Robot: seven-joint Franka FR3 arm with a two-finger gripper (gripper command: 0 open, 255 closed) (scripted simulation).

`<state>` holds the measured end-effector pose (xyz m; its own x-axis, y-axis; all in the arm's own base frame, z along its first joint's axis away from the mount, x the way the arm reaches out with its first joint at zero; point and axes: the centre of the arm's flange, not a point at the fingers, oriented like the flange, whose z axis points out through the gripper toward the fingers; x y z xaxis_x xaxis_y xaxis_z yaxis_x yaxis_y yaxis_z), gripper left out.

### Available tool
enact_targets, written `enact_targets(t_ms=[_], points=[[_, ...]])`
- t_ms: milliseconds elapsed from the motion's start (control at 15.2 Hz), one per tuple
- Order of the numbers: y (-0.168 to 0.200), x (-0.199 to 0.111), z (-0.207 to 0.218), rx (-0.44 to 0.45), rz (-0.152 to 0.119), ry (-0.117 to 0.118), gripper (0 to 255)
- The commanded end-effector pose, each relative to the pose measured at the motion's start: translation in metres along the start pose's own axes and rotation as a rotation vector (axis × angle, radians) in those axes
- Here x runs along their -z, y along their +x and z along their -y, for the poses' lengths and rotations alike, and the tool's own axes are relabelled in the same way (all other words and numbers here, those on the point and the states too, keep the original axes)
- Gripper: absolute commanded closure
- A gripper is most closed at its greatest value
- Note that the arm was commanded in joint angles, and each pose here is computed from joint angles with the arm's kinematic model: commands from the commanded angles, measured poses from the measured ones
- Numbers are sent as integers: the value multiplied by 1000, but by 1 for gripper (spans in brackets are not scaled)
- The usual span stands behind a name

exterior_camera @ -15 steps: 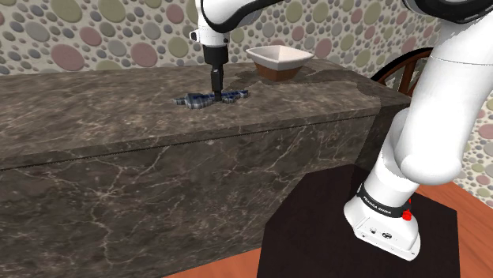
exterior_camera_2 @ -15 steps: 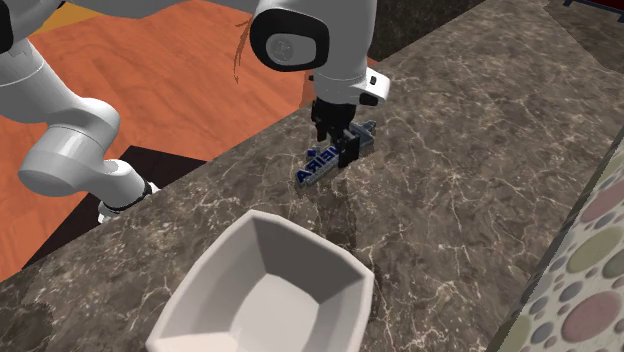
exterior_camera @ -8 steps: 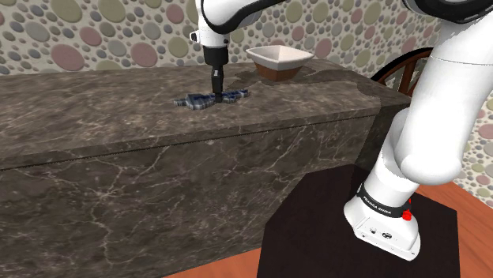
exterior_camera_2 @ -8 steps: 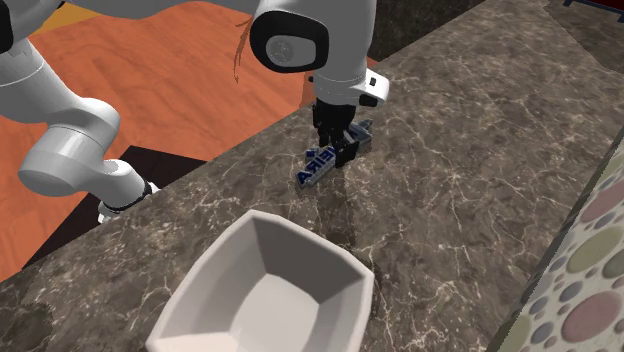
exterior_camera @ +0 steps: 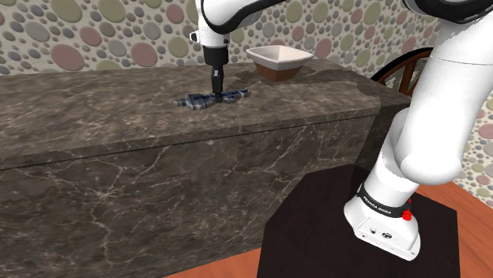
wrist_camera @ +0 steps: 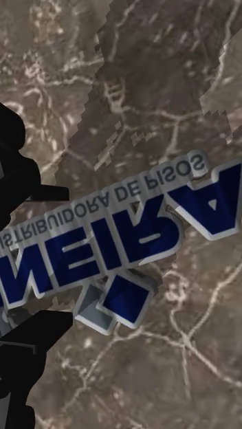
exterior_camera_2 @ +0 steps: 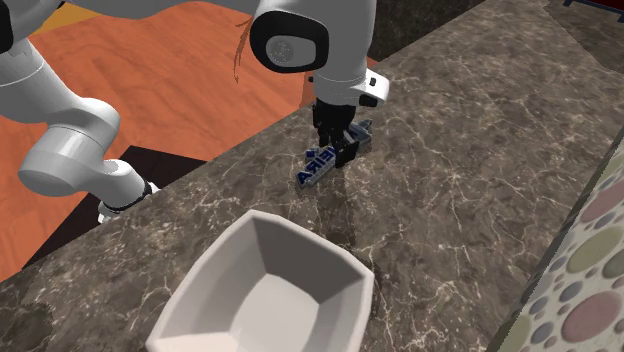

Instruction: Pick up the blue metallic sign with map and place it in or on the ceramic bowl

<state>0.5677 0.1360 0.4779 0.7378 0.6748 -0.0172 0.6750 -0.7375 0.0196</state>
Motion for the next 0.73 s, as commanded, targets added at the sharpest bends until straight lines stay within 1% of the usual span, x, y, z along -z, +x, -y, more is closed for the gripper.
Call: enact_targets(t_ms=[0,660], points=[[0,0,0,0,0,0,255],[-1,53,-1,0,0,0,255]])
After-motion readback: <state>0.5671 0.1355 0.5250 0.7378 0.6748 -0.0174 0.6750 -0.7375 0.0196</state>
